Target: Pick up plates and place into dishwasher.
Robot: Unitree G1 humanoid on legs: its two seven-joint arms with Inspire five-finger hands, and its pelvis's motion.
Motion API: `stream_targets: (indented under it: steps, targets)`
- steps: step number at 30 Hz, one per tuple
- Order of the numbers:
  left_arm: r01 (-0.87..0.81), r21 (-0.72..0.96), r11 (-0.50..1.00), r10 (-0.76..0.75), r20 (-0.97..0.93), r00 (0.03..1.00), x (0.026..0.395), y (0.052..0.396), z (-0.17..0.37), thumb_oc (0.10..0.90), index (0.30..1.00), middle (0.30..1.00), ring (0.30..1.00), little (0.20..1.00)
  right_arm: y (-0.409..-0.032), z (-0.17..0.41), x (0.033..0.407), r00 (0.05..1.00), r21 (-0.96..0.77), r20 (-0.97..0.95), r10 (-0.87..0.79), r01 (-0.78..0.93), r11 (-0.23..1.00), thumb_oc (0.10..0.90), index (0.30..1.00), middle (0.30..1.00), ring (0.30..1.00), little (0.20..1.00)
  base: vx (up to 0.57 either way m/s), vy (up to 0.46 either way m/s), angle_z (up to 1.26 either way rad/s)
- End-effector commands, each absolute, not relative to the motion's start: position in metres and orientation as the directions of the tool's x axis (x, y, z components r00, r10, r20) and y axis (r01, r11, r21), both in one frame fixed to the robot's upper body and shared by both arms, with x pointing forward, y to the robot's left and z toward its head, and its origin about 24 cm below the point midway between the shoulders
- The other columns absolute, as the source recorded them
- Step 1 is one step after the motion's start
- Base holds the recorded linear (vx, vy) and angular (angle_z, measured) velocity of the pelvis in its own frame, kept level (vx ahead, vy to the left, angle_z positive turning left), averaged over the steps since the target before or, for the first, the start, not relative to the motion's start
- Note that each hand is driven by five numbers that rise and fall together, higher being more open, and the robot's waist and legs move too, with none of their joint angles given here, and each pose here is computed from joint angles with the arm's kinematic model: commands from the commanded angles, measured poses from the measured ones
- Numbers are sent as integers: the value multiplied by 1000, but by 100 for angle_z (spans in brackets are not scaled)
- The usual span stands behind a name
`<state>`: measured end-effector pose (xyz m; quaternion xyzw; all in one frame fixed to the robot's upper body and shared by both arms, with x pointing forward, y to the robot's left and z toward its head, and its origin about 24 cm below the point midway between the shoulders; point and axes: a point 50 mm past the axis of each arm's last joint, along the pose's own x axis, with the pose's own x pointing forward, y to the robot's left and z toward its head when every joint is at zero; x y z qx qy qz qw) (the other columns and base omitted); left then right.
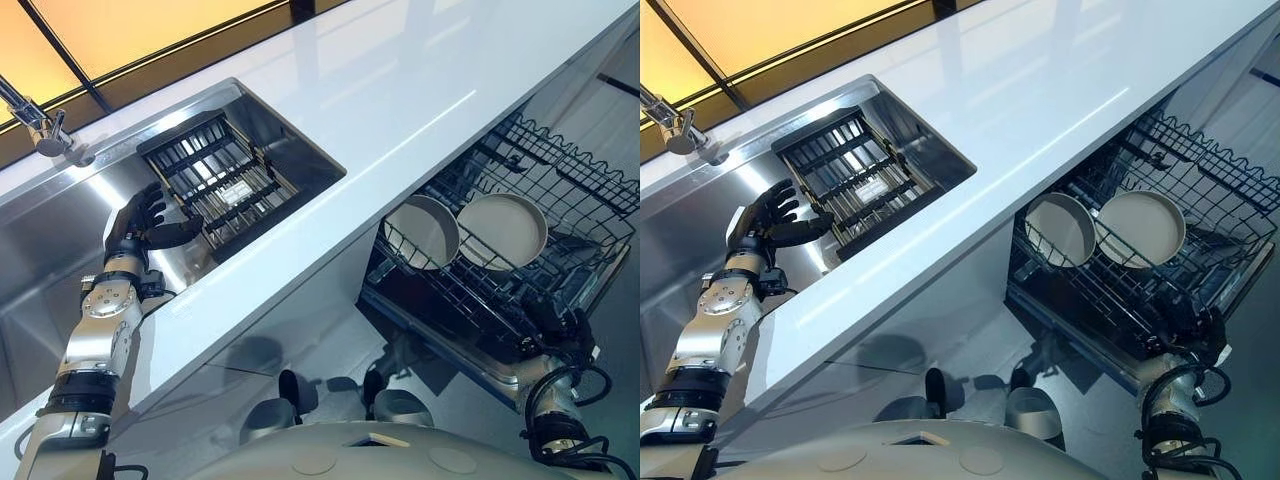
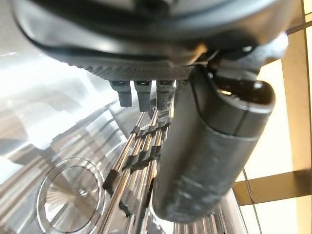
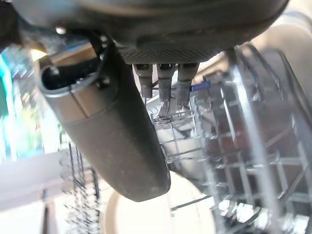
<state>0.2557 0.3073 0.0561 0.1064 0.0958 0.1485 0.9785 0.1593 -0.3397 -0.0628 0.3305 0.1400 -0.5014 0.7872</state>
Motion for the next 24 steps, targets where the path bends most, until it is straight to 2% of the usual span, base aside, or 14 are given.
stream_targets:
  steps: [1,5,7,9,13,17,20,23,24]
  targets:
    - [-237,254,938,224,79,971,288,295,114,800,900,900,900,900,-279,-29,246,848,822,-332,-413,475,315,800,900,900,900,900,46,-17,0]
    - [-230,253,940,219,71,973,290,289,110,800,900,900,900,900,-242,6,279,967,932,-116,-228,185,313,800,900,900,900,900,38,-1,-2]
    - [-231,251,940,221,69,973,290,287,108,800,900,900,900,900,-227,21,289,986,944,-44,-163,95,317,800,900,900,900,900,24,7,0]
    - [-235,246,940,226,65,972,290,286,105,800,900,900,900,900,-199,51,307,995,944,97,-22,-85,318,800,900,900,900,900,62,21,-2]
    - [-233,237,943,227,51,973,292,283,101,800,900,900,900,900,-154,105,325,946,913,291,142,-319,254,800,900,900,900,900,67,40,-2]
    - [-234,231,944,232,37,972,294,279,95,800,900,900,900,900,-118,149,331,874,858,426,233,-472,202,800,900,900,900,900,75,55,4]
    - [-232,235,944,234,21,972,296,276,88,800,900,900,900,900,-89,188,329,786,786,553,276,-602,139,800,900,900,900,900,78,54,1]
    - [-241,228,943,245,11,970,298,276,83,800,900,900,900,900,-75,212,326,751,730,611,250,-657,189,800,900,900,900,900,82,78,2]
    - [-243,227,943,248,6,969,297,277,80,800,900,900,900,900,-73,220,324,748,698,622,234,-664,267,800,900,900,900,900,65,74,1]
